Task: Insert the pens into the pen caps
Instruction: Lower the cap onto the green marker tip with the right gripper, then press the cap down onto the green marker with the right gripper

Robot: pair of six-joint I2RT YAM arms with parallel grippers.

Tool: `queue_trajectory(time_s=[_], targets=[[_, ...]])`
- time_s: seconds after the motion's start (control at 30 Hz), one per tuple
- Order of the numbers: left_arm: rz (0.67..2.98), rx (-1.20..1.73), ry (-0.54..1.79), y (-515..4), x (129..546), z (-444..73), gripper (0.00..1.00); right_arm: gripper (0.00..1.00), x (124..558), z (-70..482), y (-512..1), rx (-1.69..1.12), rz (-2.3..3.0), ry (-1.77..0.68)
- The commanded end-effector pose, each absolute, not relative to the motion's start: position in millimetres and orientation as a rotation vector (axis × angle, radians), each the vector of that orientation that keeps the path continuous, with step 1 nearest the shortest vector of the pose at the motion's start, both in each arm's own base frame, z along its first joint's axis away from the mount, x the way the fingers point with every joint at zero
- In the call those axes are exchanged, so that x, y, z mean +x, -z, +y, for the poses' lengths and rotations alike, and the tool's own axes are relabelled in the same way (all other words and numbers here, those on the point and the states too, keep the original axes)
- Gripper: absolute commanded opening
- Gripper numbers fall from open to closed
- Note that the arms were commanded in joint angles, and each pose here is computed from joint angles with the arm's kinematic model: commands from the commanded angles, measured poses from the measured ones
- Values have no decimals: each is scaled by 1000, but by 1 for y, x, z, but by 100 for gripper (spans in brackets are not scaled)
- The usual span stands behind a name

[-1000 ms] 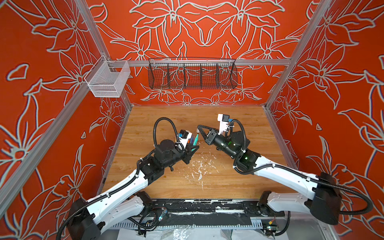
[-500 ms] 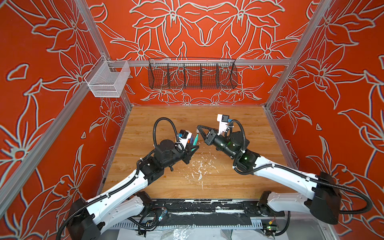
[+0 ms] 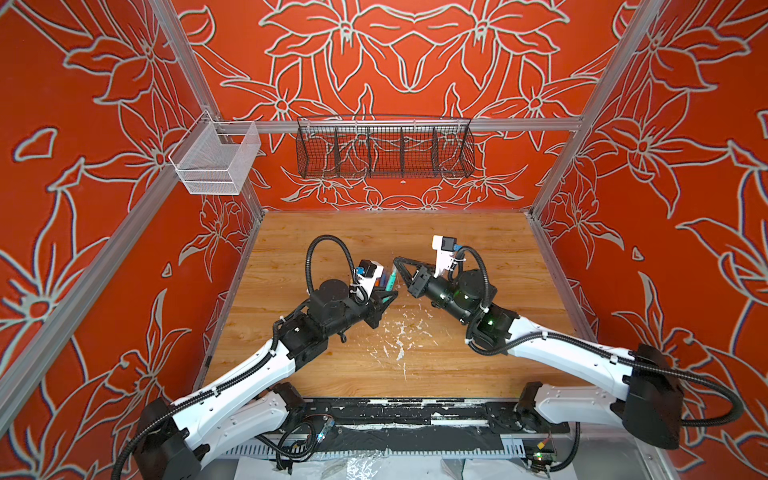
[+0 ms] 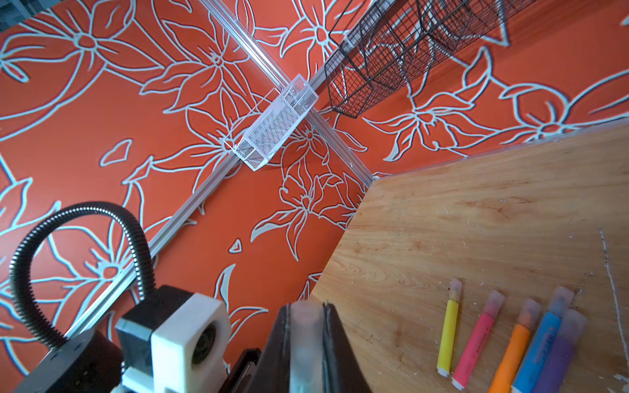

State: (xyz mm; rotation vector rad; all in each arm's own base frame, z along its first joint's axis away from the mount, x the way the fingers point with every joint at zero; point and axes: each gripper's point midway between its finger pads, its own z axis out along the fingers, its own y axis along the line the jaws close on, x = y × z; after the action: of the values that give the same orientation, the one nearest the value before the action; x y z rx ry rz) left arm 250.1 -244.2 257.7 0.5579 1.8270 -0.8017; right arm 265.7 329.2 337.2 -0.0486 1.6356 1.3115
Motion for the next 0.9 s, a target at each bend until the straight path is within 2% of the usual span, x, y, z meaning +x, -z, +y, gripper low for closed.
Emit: queue_trajectory(time_s=[0.0,0.17,0.23,0.27,0.33,0.47,0.67,0.87], targets=[[1786,562,798,-266,250,-246,0,0,251,335,-343,-105,1603,-1352],[1780,561,799,-267,250,-245,0,1,245,340,-338,-125,1598,-1366],[1778,561,800,-267,249,-244,0,24,247,336,-335,-105,1604,-1347],[1777,561,801,-268,249,-244,0,31,248,333,-335,-94,1606,-1334],[1774,561,802,-269,249,-244,0,40,248,328,-335,-85,1605,-1312],[1775,566,805,-268,248,-245,0,51,248,315,-343,-55,1591,-1275],[1772,574,809,-268,247,-245,0,58,251,300,-359,-24,1602,-1197],[1765,597,820,-267,244,-248,0,55,265,300,-358,18,1706,-1091]])
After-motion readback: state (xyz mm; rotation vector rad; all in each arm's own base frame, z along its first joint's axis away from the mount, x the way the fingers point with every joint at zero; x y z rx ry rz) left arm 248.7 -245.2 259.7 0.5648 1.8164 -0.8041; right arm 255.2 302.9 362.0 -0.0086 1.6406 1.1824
